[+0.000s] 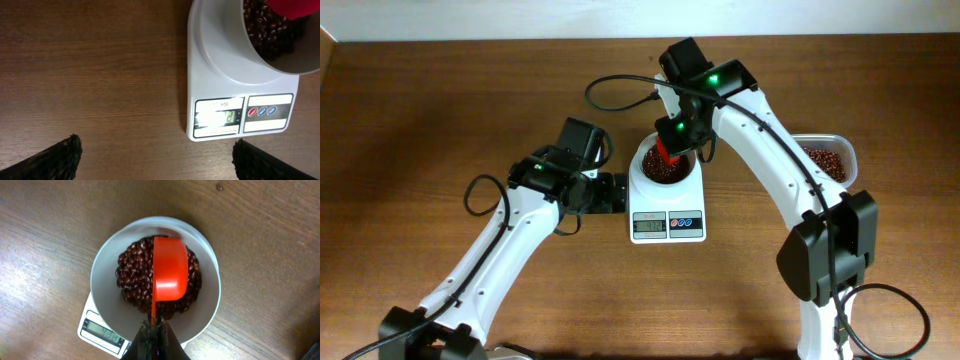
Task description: Scoop item into bowl and weigh 50g on scale
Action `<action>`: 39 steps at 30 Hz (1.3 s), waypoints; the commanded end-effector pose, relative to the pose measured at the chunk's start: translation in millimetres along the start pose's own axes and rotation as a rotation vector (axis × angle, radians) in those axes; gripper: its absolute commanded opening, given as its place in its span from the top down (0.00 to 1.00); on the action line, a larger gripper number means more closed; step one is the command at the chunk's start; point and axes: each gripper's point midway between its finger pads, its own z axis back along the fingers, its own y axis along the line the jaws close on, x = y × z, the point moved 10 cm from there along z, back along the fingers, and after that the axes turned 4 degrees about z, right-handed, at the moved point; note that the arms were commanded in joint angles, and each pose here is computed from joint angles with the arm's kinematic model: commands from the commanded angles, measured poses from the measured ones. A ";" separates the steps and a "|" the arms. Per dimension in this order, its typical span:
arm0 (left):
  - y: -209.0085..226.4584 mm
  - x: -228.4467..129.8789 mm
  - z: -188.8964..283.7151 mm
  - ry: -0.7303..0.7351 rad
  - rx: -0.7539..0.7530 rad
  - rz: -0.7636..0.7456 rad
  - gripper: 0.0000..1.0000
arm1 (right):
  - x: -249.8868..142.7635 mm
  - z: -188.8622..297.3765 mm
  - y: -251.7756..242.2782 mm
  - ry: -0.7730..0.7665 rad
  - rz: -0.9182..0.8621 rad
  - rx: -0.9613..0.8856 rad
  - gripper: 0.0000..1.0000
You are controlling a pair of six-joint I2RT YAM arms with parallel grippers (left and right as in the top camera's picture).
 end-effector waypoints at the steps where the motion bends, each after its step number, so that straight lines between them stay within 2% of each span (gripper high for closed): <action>1: 7.3 2.3 4.0 -0.015 -0.011 0.035 0.01 | 0.3 20.9 -4.3 -0.049 -0.017 -0.002 0.96; 4: 5.5 2.1 4.0 -0.009 -0.034 0.034 0.01 | 0.5 18.9 -13.0 -0.044 -0.020 -0.123 0.96; 8: 5.3 2.5 4.0 -0.011 -0.035 0.034 0.01 | -7.8 10.0 -14.8 0.009 -0.024 -0.144 0.96; 9: 5.3 2.7 4.0 -0.013 -0.036 0.034 0.01 | -10.2 6.1 -11.8 0.023 -0.021 -0.125 0.96; 11: 4.8 3.7 4.1 -0.020 -0.039 0.033 0.01 | -17.1 -4.6 8.3 0.060 -0.010 0.062 0.96; 13: 4.6 4.2 4.1 -0.023 -0.040 0.033 0.01 | -20.2 -7.0 19.9 0.079 -0.005 0.158 0.96; 18: 4.6 4.2 4.1 -0.023 -0.040 0.033 0.01 | -26.3 -6.7 31.1 0.124 -0.023 0.206 0.96; 27: 4.7 4.2 4.1 -0.023 -0.040 0.033 0.01 | -22.5 8.6 -23.5 0.061 -0.229 0.481 0.96; 33: 4.7 4.2 4.1 -0.023 -0.040 0.030 0.01 | -23.9 20.2 -52.3 0.001 -0.293 0.633 0.96; 37: 1.8 4.4 4.3 -0.020 -0.075 -0.059 0.01 | -30.7 26.3 -66.2 -0.016 -0.282 0.688 0.96; 39: -4.1 3.3 4.9 -0.006 -0.154 -0.155 0.01 | -35.2 28.4 -75.6 -0.022 -0.278 0.687 0.96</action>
